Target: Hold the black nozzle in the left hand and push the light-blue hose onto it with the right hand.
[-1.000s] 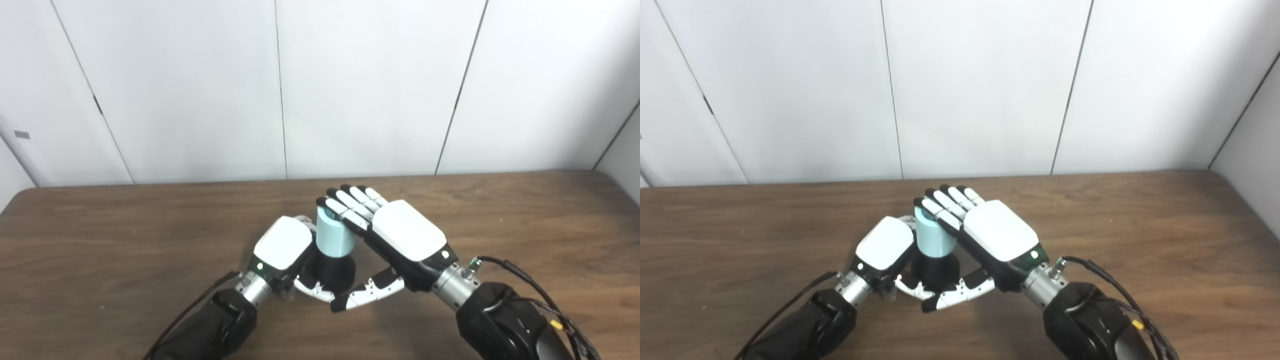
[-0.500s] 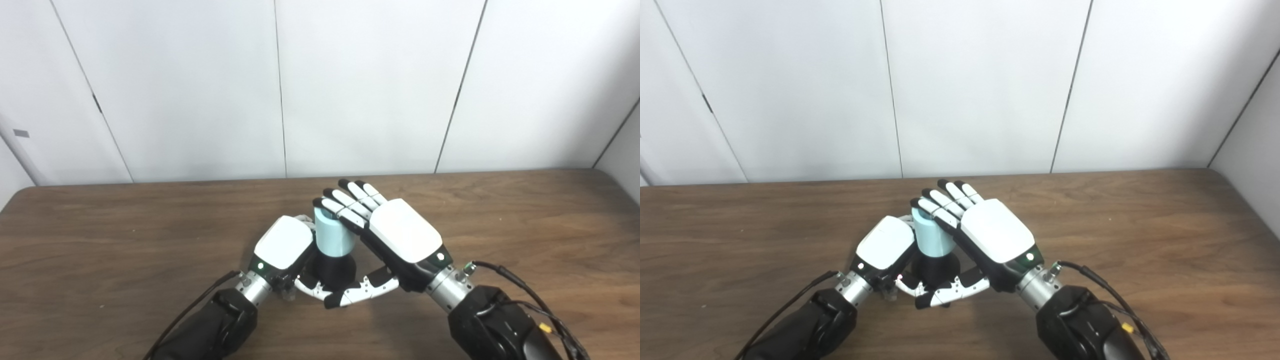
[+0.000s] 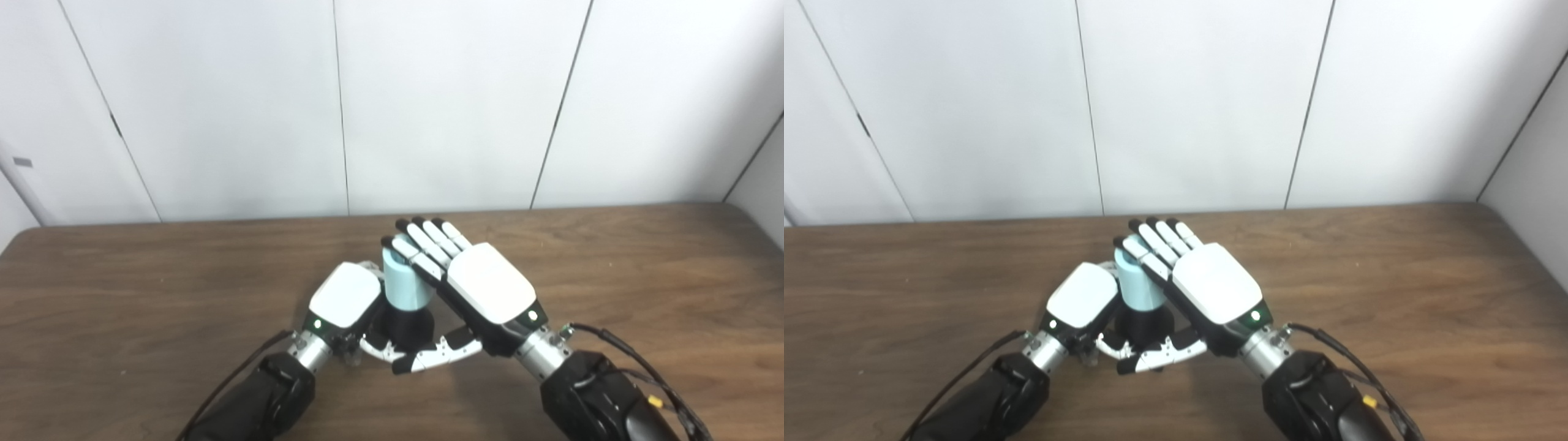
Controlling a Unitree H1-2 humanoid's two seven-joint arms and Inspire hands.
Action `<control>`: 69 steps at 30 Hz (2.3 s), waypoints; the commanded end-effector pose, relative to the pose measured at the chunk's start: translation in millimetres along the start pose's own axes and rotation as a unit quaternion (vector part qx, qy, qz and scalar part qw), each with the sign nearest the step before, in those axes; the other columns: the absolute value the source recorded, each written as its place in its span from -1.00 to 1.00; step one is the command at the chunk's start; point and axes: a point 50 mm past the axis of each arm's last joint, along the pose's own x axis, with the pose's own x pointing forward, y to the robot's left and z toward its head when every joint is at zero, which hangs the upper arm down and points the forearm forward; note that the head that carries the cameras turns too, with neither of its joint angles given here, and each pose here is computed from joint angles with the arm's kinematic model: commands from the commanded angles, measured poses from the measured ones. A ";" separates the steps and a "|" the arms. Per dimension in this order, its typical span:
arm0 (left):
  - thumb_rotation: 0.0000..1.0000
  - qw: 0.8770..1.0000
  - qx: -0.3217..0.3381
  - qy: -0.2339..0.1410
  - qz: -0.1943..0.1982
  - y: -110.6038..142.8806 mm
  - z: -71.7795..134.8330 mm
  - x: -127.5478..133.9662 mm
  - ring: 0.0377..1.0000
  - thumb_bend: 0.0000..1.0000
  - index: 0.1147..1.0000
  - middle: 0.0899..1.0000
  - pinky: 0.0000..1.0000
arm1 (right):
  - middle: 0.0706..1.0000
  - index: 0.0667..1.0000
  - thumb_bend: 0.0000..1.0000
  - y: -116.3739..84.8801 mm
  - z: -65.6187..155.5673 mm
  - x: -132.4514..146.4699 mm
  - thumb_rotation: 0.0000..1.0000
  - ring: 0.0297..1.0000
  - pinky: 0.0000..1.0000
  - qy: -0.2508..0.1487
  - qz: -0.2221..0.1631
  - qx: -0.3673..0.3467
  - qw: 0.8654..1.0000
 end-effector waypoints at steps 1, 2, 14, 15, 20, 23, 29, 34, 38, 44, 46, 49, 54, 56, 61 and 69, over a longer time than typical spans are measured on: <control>-1.00 0.982 -0.057 0.019 -0.181 -97.5 47.8 -87.9 -0.07 0.00 -0.11 -0.25 0.37 | 0.99 0.89 0.77 42.6 -2.7 -22.5 0.75 1.00 1.00 0.024 0.164 -0.004 0.986; -1.00 0.982 -0.056 0.019 -0.182 -97.3 47.7 -87.7 -0.06 0.00 -0.12 -0.23 0.37 | 0.99 0.89 0.77 42.0 -1.4 -23.6 0.74 1.00 1.00 0.023 0.166 -0.003 0.986; -1.00 0.981 -0.053 0.017 -0.186 -95.7 44.8 -88.3 -0.08 0.01 -0.11 -0.20 0.39 | 1.00 0.93 0.76 35.8 13.6 -42.1 0.69 1.00 1.00 0.030 0.193 -0.007 0.981; -1.00 0.981 -0.050 0.017 -0.188 -95.8 44.6 -88.1 -0.07 0.01 -0.11 -0.20 0.39 | 1.00 0.92 0.76 35.2 14.6 -43.1 0.69 1.00 1.00 0.031 0.195 -0.007 0.980; -1.00 0.980 -0.057 0.018 -0.191 -95.0 44.3 -87.4 -0.07 0.00 -0.10 -0.21 0.43 | 1.00 0.89 0.76 30.6 18.0 -46.5 0.72 1.00 1.00 0.027 0.193 0.003 0.981; -1.00 0.980 -0.059 0.019 -0.188 -95.7 43.5 -87.2 -0.06 0.00 -0.11 -0.24 0.42 | 0.97 0.85 0.77 27.3 20.1 -47.9 0.67 1.00 1.00 0.026 0.189 0.016 0.981; -1.00 0.981 -0.062 0.020 -0.183 -98.2 43.1 -87.3 -0.08 0.00 -0.12 -0.26 0.38 | 0.91 0.82 0.79 23.7 20.7 -47.2 0.64 1.00 1.00 0.027 0.189 0.029 0.981; -1.00 0.982 -0.055 0.016 -0.182 -98.4 44.6 -87.0 -0.07 0.00 -0.12 -0.26 0.36 | 0.90 0.80 0.78 24.9 19.3 -45.8 0.62 1.00 1.00 0.028 0.201 0.033 0.979; -1.00 0.981 -0.058 0.017 -0.183 -99.8 45.5 -86.6 -0.07 0.00 -0.12 -0.24 0.37 | 0.88 0.77 0.79 27.2 16.7 -45.5 0.62 0.99 1.00 0.027 0.209 0.035 0.977; -1.00 0.982 -0.063 0.017 -0.180 -100.2 46.4 -86.2 -0.06 0.00 -0.14 -0.23 0.37 | 0.86 0.75 0.81 29.1 18.2 -41.9 0.67 0.98 1.00 0.018 0.213 0.034 0.976; -1.00 0.981 -0.056 0.014 -0.184 -98.7 46.8 -85.9 -0.07 0.00 -0.12 -0.22 0.38 | 0.86 0.76 0.80 32.3 18.6 -42.4 0.67 0.98 1.00 0.016 0.223 0.035 0.974; -1.00 0.982 -0.045 0.011 -0.185 -97.7 47.0 -86.2 -0.07 0.00 -0.10 -0.26 0.36 | 0.88 0.77 0.79 39.8 17.9 -44.7 0.66 0.98 1.00 0.018 0.245 0.037 0.969; -1.00 0.982 -0.051 0.012 -0.180 -96.5 46.6 -87.5 -0.06 0.00 -0.10 -0.28 0.38 | 0.99 0.90 0.76 54.3 20.3 -52.4 0.85 1.00 1.00 0.028 0.312 0.044 0.949; -1.00 0.983 -0.055 0.012 -0.174 -96.8 46.5 -87.7 -0.07 0.00 -0.10 -0.28 0.34 | 1.00 0.92 0.75 59.2 20.7 -55.0 0.91 1.00 1.00 0.030 0.323 0.048 0.945; -1.00 0.983 -0.058 0.014 -0.174 -98.0 45.7 -87.0 -0.08 0.00 -0.11 -0.29 0.35 | 1.00 0.95 0.75 67.9 21.5 -56.2 1.00 1.00 1.00 0.030 0.339 0.046 0.939; -1.00 0.982 -0.055 0.013 -0.179 -97.7 44.2 -88.2 -0.09 0.00 -0.11 -0.31 0.36 | 1.00 0.99 0.73 78.9 16.1 -58.4 1.00 1.00 1.00 0.044 0.364 0.050 0.929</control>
